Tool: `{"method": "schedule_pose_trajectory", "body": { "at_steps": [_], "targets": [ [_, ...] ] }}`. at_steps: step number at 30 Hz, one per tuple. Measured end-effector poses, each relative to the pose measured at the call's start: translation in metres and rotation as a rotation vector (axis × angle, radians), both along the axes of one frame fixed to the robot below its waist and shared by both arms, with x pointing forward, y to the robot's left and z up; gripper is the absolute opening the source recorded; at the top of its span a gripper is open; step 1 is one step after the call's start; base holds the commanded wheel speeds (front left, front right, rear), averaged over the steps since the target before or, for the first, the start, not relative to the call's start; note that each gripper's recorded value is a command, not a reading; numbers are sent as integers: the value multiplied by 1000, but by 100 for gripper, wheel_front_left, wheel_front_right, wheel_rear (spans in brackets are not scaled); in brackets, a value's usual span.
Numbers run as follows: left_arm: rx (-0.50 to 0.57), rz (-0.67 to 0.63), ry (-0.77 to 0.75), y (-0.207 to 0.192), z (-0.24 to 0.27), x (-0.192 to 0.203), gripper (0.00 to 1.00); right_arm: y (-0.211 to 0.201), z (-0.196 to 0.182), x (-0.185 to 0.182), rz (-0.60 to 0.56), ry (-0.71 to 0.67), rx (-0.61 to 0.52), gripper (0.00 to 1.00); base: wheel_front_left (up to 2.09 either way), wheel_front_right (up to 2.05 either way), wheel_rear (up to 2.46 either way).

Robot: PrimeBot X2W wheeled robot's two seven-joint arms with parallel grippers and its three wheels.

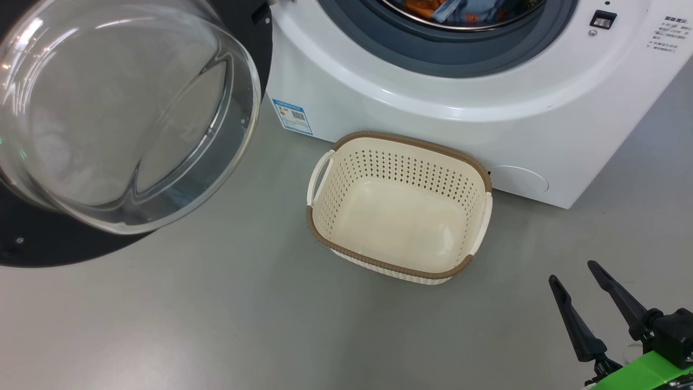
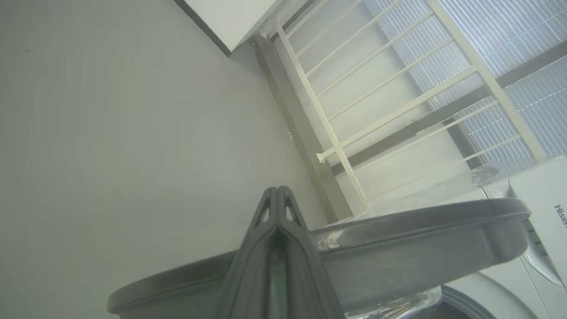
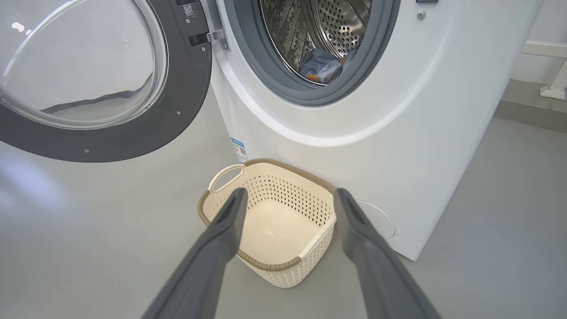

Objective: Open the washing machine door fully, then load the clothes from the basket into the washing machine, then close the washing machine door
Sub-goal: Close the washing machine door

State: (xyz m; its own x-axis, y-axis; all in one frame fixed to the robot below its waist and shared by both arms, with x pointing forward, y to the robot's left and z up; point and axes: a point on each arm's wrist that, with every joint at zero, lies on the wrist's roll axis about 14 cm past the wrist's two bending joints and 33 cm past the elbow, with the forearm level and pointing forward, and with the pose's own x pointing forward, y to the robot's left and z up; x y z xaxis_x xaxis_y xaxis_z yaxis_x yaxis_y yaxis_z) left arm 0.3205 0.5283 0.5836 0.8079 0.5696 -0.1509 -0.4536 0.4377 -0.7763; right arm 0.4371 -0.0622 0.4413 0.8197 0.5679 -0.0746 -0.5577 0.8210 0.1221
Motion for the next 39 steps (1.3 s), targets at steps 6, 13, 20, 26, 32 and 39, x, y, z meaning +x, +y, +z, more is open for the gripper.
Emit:
{"method": "schedule_pose_trajectory", "body": {
  "at_steps": [6, 13, 20, 26, 32, 39],
  "targets": [
    [-54, -70, 30, -10, -9, 6, 0, -1, 1, 0, -1, -2, -3, 100, 0, 0, 0],
    [-61, -153, 50, -21, -5, 11, 0, -5, 5, 0, -5, -16, -9, 100, 0, 0, 0],
    [-56, -260, 70, -37, 0, 9, 0, -5, 11, -2, -8, -29, -10, 100, 0, 0, 0],
    [-69, -352, 90, -53, 0, 7, 0, -4, 16, -4, -11, -37, 0, 100, 0, 0, 0],
    [-73, -457, 116, -73, -2, 2, 0, -5, 16, -9, -12, -33, -4, 100, 0, 0, 0],
    [-69, -669, 148, -118, 2, 3, 0, -5, 21, -12, -14, -44, -3, 100, 0, 0, 0]
  ]
}}
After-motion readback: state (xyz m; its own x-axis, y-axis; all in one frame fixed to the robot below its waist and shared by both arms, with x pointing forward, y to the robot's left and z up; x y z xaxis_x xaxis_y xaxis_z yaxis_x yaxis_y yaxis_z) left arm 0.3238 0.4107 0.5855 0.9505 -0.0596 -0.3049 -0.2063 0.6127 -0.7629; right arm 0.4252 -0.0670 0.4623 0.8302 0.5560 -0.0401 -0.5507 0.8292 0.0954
